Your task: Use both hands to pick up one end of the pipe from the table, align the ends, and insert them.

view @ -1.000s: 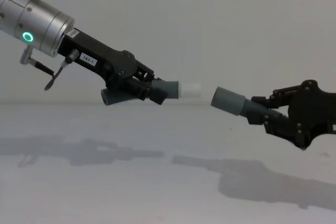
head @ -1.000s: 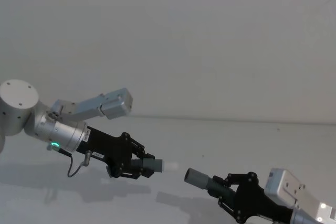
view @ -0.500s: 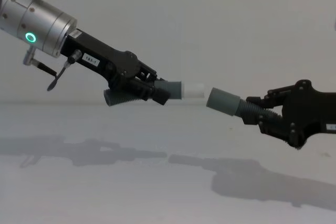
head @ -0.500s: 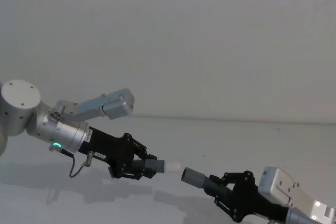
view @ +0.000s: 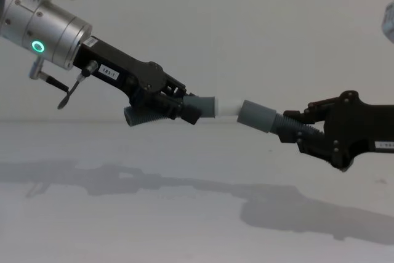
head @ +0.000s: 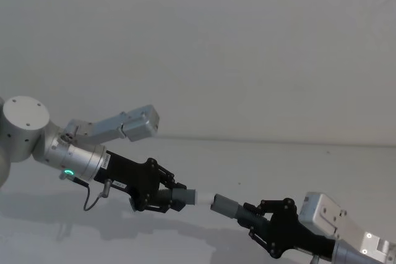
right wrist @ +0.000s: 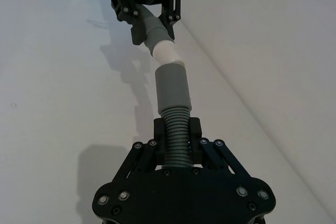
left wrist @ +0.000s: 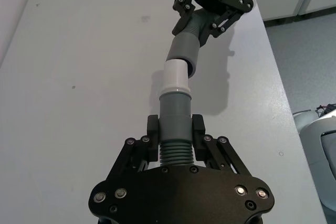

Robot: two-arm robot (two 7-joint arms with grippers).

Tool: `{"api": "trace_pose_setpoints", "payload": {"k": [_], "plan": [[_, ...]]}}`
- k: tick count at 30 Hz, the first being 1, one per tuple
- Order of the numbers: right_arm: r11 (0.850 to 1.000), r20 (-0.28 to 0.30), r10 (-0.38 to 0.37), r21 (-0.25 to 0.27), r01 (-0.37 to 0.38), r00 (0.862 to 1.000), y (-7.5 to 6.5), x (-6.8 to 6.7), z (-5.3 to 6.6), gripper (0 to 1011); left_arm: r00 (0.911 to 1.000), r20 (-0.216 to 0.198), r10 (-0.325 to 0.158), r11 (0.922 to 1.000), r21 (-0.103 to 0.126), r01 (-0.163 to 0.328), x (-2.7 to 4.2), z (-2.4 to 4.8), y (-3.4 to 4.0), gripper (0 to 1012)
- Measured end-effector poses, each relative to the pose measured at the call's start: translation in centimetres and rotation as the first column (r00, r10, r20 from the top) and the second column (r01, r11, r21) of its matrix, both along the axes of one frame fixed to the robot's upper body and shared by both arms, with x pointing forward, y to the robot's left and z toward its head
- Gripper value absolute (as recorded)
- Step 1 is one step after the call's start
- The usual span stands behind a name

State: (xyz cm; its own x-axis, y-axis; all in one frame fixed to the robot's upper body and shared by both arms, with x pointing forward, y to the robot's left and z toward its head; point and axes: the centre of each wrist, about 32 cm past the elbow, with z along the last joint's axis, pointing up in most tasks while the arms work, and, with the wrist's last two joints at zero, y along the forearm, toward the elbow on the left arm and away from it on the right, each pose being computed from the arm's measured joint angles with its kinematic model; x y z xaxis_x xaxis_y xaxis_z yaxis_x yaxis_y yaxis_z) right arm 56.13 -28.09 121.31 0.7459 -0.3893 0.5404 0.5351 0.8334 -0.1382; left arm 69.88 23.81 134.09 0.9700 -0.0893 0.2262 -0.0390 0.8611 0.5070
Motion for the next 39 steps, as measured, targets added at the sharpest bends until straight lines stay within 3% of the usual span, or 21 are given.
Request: {"api": "trace_pose_setpoints", "payload": {"k": [19, 39], "plan": [[1.000, -0.005, 0.008, 0.004, -0.008, 1.000, -0.03, 0.53, 0.18, 237, 1.0000, -0.009, -0.002, 1.0000, -0.003, 0.002, 0.48, -0.28, -0.16, 331], [0.999, 0.007, 0.040, 0.007, -0.040, 0.999, -0.17, 0.92, 0.37, 237, 0.9994, -0.023, -0.024, 0.9995, 0.020, 0.024, 0.78, -0.05, -0.20, 331]]}}
